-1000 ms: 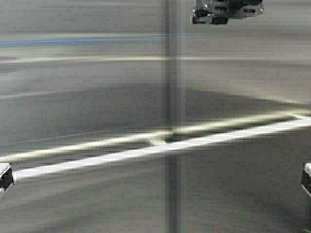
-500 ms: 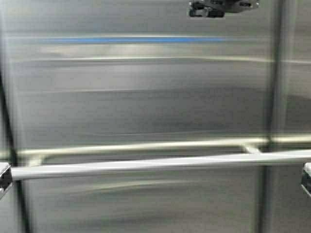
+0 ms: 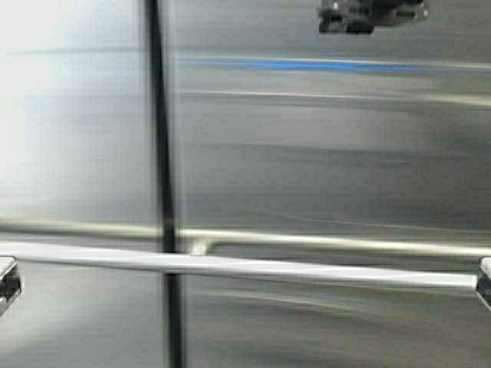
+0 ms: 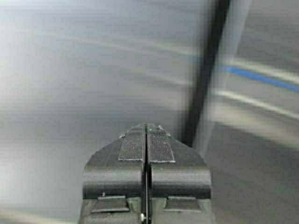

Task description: Navigate to elevator, push the call button, then enter the elevator

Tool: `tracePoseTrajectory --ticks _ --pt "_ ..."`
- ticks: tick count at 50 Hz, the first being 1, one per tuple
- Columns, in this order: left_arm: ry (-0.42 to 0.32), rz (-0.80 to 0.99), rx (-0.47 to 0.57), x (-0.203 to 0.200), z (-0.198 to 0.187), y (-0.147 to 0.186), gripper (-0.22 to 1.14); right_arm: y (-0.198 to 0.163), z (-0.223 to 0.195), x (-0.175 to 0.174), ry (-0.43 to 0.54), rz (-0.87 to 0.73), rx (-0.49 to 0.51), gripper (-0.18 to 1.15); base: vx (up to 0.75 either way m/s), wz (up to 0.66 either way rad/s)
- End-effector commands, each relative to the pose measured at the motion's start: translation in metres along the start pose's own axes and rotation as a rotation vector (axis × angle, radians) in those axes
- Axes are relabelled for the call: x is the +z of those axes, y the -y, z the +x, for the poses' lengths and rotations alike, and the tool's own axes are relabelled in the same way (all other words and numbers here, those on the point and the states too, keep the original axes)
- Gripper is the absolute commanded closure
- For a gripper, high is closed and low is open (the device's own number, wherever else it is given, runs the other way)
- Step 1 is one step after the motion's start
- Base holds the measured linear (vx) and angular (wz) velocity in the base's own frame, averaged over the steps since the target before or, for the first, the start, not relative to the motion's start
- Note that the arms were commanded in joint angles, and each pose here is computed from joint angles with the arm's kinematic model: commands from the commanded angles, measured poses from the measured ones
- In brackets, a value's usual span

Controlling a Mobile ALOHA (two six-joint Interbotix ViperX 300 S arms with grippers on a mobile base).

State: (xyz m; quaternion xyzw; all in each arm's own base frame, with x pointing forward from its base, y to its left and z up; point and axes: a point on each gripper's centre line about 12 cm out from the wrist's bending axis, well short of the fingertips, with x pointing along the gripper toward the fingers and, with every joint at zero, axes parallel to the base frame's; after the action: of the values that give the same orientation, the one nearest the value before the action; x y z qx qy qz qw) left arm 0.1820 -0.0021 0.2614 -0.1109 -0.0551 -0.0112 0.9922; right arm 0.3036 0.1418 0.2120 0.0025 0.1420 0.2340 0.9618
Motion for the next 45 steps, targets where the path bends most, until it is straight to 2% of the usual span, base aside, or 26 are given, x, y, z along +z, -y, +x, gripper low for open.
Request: tracePoseTrajectory --ticks 1,17,32,45 --pt "0.019 0.000 0.000 0.007 0.002 0.001 0.89 -0.001 0.005 0.015 0.052 0.004 0.005 0.91 0.04 0.40" --pt "0.023 0.008 -0.001 0.008 0.003 0.001 0.89 -0.020 -0.007 0.023 0.089 -0.014 0.060 0.91 0.06 0.57" --pt "0.025 -0.001 -0.002 0.008 0.001 0.001 0.89 -0.021 0.002 0.011 0.046 -0.015 0.064 0.91 0.08 0.71" --pt "0.043 0.003 -0.006 0.012 -0.002 0.002 0.89 -0.027 0.011 0.012 0.043 -0.015 0.081 0.91 0.08 0.38"
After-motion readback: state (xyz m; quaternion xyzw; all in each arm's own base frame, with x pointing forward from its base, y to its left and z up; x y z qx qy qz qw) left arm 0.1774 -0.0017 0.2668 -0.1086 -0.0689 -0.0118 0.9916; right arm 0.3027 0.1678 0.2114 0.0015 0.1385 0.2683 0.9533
